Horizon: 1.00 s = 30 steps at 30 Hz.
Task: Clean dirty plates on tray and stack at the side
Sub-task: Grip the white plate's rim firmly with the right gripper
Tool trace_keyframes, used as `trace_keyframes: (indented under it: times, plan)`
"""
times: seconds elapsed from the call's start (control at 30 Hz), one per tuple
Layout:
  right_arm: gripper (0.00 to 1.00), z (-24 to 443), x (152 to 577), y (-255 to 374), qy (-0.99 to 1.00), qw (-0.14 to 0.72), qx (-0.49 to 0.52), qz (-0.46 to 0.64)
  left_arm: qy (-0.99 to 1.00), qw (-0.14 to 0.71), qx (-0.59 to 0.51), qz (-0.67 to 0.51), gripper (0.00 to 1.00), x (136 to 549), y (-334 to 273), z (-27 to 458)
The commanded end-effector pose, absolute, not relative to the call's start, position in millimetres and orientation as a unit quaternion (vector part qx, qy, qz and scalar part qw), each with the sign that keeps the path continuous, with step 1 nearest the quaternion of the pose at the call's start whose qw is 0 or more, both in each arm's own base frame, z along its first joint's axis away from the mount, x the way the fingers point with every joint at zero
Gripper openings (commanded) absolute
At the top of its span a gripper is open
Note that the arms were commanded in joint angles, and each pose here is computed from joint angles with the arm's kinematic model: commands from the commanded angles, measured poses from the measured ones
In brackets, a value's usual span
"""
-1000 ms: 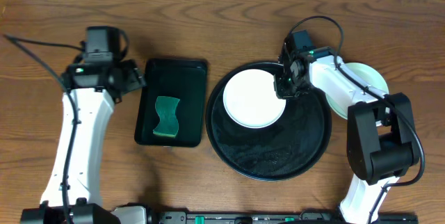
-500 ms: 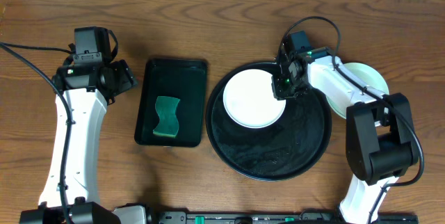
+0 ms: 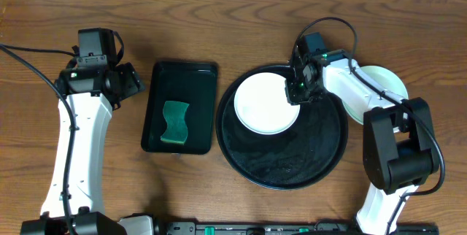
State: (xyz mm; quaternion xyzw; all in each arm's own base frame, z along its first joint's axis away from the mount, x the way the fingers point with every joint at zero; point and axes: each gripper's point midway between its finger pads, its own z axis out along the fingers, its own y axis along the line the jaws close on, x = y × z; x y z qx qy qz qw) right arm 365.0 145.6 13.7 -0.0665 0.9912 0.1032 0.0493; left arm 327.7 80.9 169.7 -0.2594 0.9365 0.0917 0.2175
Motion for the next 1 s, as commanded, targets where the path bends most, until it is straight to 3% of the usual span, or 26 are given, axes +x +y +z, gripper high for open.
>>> trace_keyframes:
  times: [0.0,0.13,0.27,0.63,0.97]
  plan:
    - [0.29,13.4,361.8,152.5,0.989,0.047,-0.083,0.113,0.936,0.218,-0.26,0.099,0.88,327.4,84.4,171.0]
    - [0.33,13.4,361.6,152.4,0.989,0.046,-0.083,0.113,0.936,0.218,-0.26,0.099,0.88,327.4,84.4,171.0]
    - [0.27,13.3,361.6,152.4,0.989,0.046,-0.083,0.113,0.936,0.218,-0.26,0.099,0.88,327.4,84.4,171.0]
    - [0.27,13.5,362.7,152.7,0.989,0.049,-0.087,0.113,0.936,0.218,-0.26,0.099,0.88,327.4,84.4,171.0]
    - [0.12,13.7,363.9,153.0,0.988,0.052,-0.093,0.113,0.936,0.218,-0.26,0.099,0.88,327.4,84.4,171.0]
